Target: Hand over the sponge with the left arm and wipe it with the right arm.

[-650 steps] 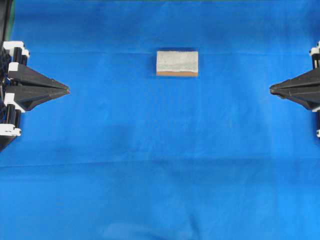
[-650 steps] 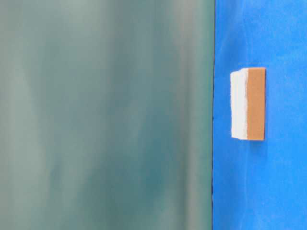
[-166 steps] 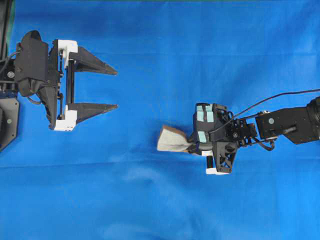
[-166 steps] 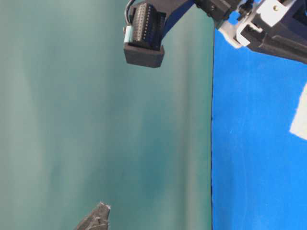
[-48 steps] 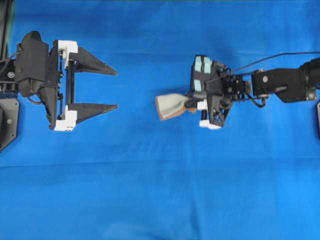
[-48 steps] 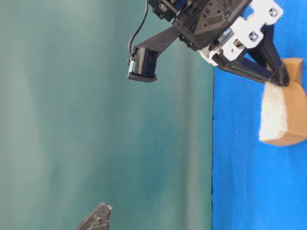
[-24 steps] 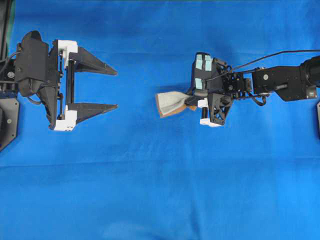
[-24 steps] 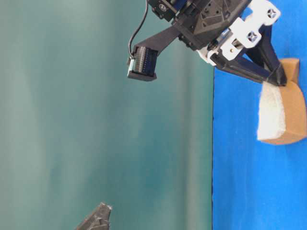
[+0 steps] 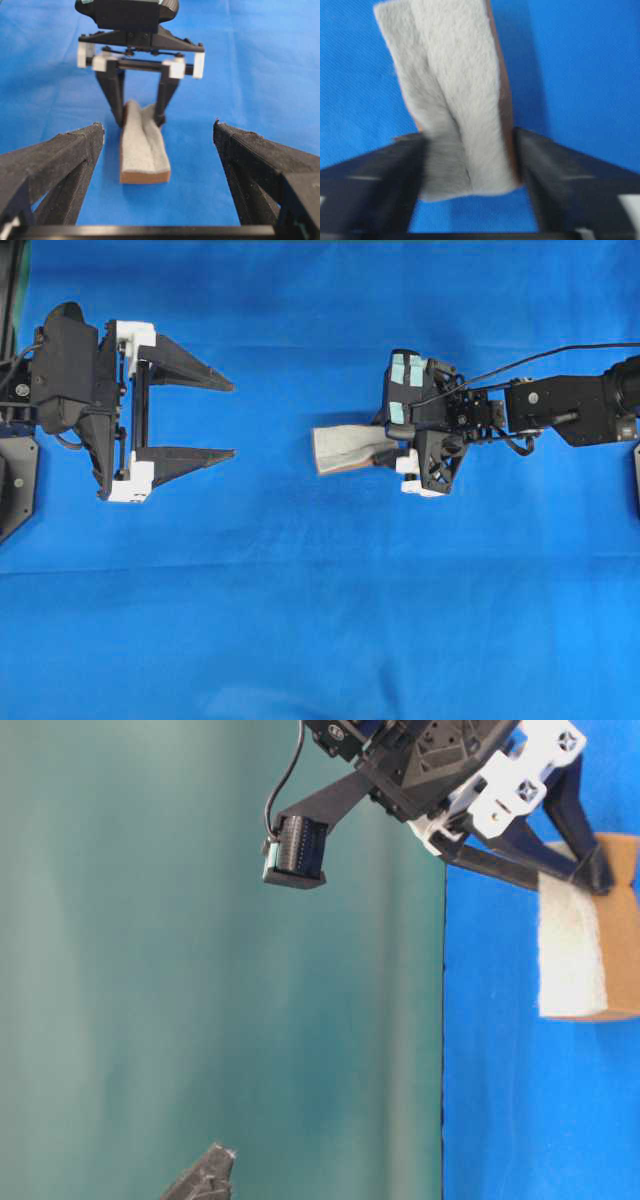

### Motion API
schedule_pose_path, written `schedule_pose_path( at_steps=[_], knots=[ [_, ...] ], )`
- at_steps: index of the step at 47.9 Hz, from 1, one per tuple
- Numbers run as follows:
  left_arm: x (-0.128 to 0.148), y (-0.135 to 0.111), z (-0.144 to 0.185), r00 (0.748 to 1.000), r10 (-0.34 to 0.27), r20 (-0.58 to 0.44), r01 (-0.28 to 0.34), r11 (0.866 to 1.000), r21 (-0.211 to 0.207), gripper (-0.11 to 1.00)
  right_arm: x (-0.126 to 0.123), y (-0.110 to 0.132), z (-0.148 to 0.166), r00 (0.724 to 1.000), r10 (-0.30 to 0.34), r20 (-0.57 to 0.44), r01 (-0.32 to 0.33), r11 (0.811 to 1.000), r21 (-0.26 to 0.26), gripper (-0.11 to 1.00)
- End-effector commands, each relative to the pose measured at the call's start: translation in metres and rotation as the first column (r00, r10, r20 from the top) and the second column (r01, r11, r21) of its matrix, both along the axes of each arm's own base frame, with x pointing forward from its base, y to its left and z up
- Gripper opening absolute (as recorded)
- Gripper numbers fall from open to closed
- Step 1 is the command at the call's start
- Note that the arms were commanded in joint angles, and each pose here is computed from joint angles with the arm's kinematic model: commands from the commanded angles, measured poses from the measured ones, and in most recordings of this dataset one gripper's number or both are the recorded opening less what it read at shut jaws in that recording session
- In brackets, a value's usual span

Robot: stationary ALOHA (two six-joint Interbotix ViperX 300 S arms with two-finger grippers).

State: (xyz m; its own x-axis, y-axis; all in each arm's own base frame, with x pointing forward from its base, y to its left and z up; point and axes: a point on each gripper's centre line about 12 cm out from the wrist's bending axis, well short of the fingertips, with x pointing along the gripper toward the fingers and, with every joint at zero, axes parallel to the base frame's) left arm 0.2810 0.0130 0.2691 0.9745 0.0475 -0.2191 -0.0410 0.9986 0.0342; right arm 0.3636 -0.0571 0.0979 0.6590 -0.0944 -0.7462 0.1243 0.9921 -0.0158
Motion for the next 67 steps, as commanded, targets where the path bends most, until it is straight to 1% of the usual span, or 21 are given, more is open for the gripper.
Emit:
schedule_pose_path(
  at_steps=[1,8,14,26,33,38,41,56,62,67],
  knots=[
    [0.001,0.0,0.006,1.0,0.002,0.018,-0.002,1.0,0.001,0.88,0.005,-0.001,0.019,0.999,-0.007,0.042,0.007,1.0,-0.007,0.74],
    [0.0,0.0,0.006,1.0,0.001,0.017,-0.001,1.0,0.002,0.88,0.003,-0.002,0.037,0.998,-0.015,0.065,0.016,1.0,-0.015,0.74],
    [0.0,0.0,0.005,1.0,0.0,0.011,0.0,1.0,0.0,0.88,-0.002,0.0,0.061,0.995,-0.016,0.095,0.019,0.999,-0.03,0.74],
    [-0.001,0.0,0.005,1.0,0.001,0.005,-0.001,1.0,0.0,0.88,-0.025,0.006,0.121,0.986,-0.016,0.168,0.028,0.997,-0.07,0.74],
    [-0.001,0.0,0.005,1.0,0.001,0.005,-0.001,1.0,0.0,0.88,-0.039,0.01,0.143,0.975,-0.012,0.221,0.029,0.997,-0.076,0.74],
    [-0.001,0.0,0.004,1.0,0.0,0.003,0.0,1.0,-0.001,0.88,-0.048,0.011,0.146,0.971,-0.013,0.239,0.031,0.997,-0.072,0.74],
    [-0.001,0.0,0.004,1.0,0.0,0.003,0.0,1.0,0.0,0.88,-0.049,0.012,0.145,0.969,-0.012,0.247,0.03,0.997,-0.069,0.74],
    [0.001,0.0,0.004,1.0,0.002,0.0,-0.002,1.0,-0.005,0.88,-0.047,0.013,0.145,0.966,-0.009,0.26,0.026,0.998,-0.063,0.74],
    [-0.001,0.0,0.01,1.0,0.003,0.019,-0.003,1.0,-0.007,0.88,-0.051,0.013,0.146,0.967,-0.013,0.254,0.03,0.998,-0.063,0.74],
    [-0.007,0.0,0.02,0.999,0.004,0.051,-0.003,1.0,-0.008,0.88,-0.061,0.014,0.156,0.964,-0.019,0.266,0.038,0.997,-0.067,0.74]
  ],
)
